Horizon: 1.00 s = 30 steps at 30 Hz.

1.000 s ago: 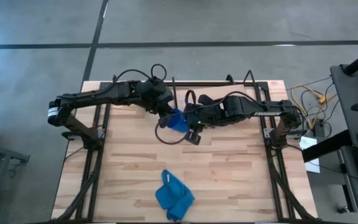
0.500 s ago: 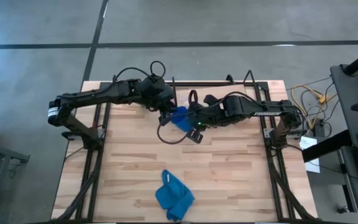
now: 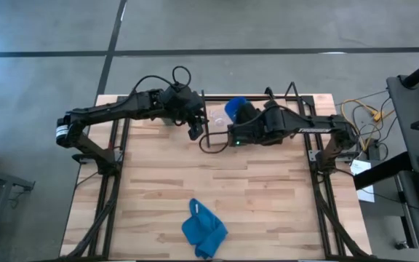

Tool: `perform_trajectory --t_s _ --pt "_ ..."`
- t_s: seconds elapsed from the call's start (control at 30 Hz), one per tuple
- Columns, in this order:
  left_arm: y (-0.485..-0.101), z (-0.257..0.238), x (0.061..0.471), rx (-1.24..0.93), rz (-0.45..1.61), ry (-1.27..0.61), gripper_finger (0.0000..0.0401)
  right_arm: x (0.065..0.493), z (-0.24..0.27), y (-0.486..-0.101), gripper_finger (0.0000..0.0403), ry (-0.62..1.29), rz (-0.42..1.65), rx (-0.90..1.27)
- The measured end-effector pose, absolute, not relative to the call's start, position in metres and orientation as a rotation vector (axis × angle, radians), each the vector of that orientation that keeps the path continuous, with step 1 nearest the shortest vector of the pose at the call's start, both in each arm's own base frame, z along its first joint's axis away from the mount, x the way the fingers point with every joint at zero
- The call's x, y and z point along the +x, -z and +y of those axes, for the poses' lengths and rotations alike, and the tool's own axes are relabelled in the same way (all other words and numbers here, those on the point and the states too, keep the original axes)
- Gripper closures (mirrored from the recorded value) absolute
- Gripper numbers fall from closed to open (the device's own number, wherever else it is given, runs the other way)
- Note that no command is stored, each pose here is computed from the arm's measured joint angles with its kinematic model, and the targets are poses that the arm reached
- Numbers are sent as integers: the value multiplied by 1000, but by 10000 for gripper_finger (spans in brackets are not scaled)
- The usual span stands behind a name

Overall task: Stack small to large cups/mugs on shelf
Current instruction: Put the blue mug on the shelf

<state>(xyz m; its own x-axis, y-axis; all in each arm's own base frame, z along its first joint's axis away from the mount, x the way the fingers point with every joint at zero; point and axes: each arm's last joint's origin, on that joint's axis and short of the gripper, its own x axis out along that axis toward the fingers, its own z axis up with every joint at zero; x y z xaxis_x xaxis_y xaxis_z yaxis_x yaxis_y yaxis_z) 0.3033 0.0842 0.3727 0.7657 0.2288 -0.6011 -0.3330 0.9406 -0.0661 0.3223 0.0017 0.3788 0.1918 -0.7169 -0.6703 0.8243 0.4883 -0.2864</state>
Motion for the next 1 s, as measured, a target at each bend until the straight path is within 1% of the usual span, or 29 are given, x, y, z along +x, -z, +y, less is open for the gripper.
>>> perform_trajectory --t_s 0.13,0.23,0.33,0.57,0.7,0.87,1.0 --pt "-373 84 303 -174 630 -305 280 314 0 -368 355 1113 831 182" --pt "-372 84 303 -176 634 -303 280 302 -1 -358 362 1143 786 250" --pt "-371 84 303 -174 638 -303 280 287 -2 -346 363 1173 713 311" --pt "-370 84 303 -171 640 -301 280 258 -6 -303 358 1206 504 395" --pt "-370 84 303 -169 637 -301 280 253 -8 -276 361 1211 376 356" --pt "-370 84 303 -169 636 -301 280 255 -10 -243 359 1159 313 313" --pt "-370 84 303 -169 636 -301 280 257 -10 -222 358 1164 237 323"
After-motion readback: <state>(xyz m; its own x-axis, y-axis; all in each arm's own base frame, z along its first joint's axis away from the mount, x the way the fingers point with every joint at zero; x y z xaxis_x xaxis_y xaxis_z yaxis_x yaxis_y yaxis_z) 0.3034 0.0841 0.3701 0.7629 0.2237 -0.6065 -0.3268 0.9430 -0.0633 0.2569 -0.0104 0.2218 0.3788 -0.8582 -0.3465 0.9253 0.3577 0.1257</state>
